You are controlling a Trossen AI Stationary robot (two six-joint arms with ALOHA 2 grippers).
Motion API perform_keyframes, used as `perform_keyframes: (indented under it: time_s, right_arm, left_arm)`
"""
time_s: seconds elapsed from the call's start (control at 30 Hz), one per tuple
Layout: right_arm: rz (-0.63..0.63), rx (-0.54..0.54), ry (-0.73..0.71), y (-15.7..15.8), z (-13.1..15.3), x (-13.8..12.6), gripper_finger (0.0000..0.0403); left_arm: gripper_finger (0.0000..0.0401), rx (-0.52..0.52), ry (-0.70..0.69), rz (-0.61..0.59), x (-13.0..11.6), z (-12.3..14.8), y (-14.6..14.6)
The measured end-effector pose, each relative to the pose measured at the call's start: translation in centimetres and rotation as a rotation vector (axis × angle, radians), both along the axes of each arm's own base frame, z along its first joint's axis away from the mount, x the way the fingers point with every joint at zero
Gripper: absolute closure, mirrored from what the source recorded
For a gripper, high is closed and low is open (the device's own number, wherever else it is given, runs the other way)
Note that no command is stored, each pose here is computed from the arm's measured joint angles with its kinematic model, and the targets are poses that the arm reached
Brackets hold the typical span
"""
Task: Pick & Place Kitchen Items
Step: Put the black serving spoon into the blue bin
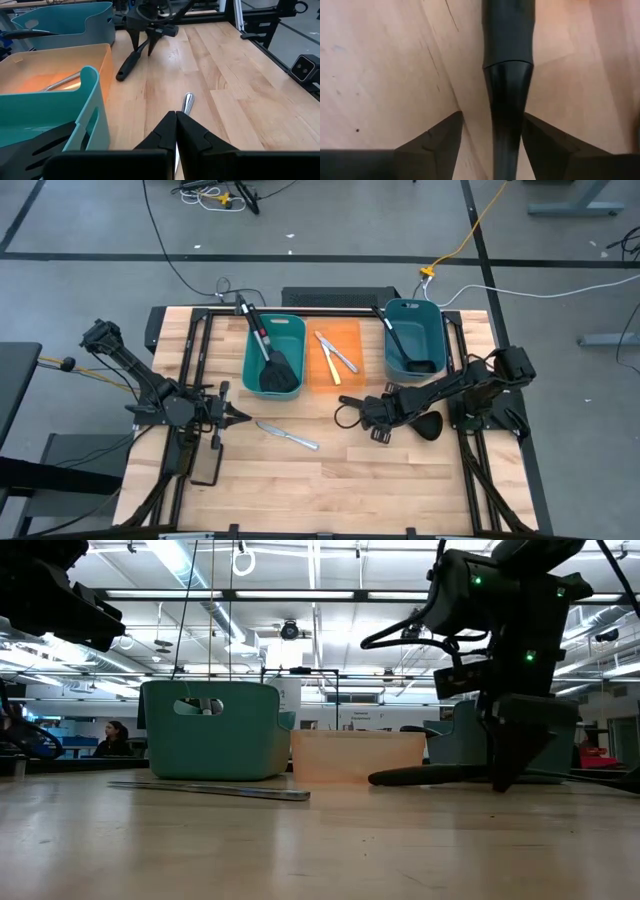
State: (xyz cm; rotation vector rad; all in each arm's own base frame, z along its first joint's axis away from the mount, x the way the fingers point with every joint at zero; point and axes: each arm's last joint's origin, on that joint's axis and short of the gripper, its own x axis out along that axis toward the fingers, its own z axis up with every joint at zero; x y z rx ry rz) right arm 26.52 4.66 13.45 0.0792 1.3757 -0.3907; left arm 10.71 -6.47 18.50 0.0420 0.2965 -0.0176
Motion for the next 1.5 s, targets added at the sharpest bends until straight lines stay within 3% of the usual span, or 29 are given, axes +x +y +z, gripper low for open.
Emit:
perform_keyframes:
  time_s: [0.13,0.4,0.77,0.9,1.17,1.5]
  right_arm:
    - [-0.002,0.049,-0.012,-0.3,-0.3,0.0,0.022]
    - [0.008,0.079,-0.017,-0.2,-0.4,0.1,0.033]
    - [0.017,0.136,-0.049,0.3,0.4,0.2,0.0329]
    - [0.039,0.168,-0.155,1.0,2.9,0.7,0.0329]
    - [0.086,0.103,-0.297,1.8,6.9,-0.7,0.0329]
    - [0.163,0.005,-0.735,0.7,15.5,-5.0,0.0329]
  left_arm:
    - [0.0389,0.0,0.0,0.0,0.0,0.0,0.0]
    - [0.039,0.0,0.0,0.0,0.0,0.0,0.0]
    - [0.0389,-0.001,-0.001,0.0,0.0,0.0,0.0]
    - [0.0389,-0.001,-0.001,0.0,0.0,0.0,0.0]
    - [0.039,-0.012,-0.001,0.003,0.0,0.0,0.0]
    - [0.0389,-0.008,-0.001,0.002,0.0,0.0,0.0]
